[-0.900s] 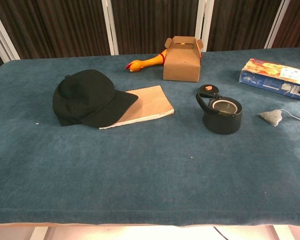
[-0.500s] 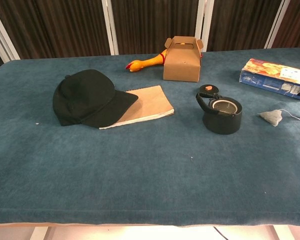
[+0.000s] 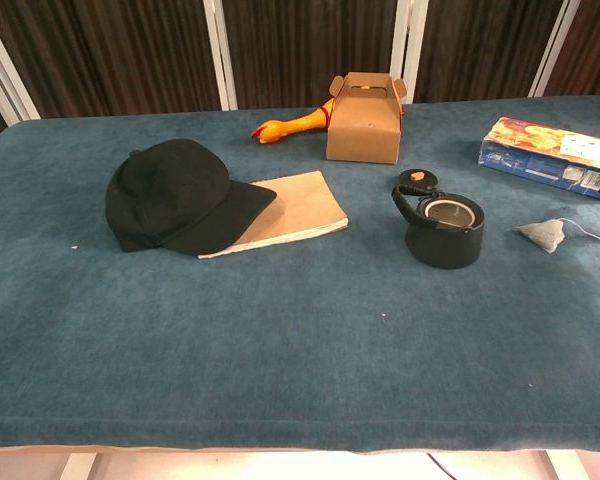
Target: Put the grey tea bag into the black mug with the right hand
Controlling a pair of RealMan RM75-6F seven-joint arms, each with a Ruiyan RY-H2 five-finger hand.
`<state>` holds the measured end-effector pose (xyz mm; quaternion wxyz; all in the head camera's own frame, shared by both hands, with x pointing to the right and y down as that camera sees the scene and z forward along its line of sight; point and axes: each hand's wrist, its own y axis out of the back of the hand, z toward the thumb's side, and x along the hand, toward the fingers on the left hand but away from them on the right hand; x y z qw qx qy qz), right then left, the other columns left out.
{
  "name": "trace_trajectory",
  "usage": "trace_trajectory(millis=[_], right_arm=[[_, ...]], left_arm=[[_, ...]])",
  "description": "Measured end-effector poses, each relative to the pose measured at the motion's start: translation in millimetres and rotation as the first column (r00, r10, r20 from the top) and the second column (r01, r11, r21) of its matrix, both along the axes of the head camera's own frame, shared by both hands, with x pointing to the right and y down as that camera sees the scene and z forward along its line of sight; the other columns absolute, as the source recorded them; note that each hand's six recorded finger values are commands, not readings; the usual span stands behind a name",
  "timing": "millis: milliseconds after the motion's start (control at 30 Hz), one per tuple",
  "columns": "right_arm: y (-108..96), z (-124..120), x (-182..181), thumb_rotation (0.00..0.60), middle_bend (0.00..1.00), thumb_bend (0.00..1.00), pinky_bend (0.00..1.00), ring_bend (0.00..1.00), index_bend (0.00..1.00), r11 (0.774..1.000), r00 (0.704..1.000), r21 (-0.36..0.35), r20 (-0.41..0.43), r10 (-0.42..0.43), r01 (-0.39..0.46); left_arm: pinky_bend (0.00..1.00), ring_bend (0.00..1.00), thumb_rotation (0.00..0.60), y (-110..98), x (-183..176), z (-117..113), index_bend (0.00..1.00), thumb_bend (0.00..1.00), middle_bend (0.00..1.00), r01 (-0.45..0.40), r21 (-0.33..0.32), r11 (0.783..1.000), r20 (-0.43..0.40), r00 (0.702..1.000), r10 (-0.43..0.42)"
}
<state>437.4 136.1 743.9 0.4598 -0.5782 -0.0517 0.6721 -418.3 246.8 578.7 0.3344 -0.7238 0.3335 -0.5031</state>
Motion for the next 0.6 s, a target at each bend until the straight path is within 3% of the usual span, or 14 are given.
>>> trace_trajectory(millis=[167,400,600], right_arm=[[0.9,0.8,0.1,0.6,0.04,0.32,0.0,0.0,0.57,1.0,1.0,-0.002,-0.001,0.002,-0.002],[0.8,1.0,-1.1,0.6,0.06,0.47,0.0,0.0,0.64,1.0,1.0,-0.002,0.0,0.0,0.0],[-0.2,-1.5,-1.6,0.6,0.06,0.51,0.0,0.0,0.66,1.0,1.0,0.004,0.012,0.006,-0.006]], left_arm=[[0.09,0.0,0.6,-0.1,0.1,0.0,0.0,0.03,0.0,-0.001,0.0,1.0,0.001,1.0,0.001],[0.09,0.0,0.6,-0.6,-0.3,-0.8,0.0,0.03,0.0,0.0,0.002,1.0,-0.002,1.0,0.0],[0.09,0.0,0.6,-0.2,-0.2,-1.5,0.0,0.03,0.0,-0.002,0.004,1.0,-0.004,1.0,0.002]])
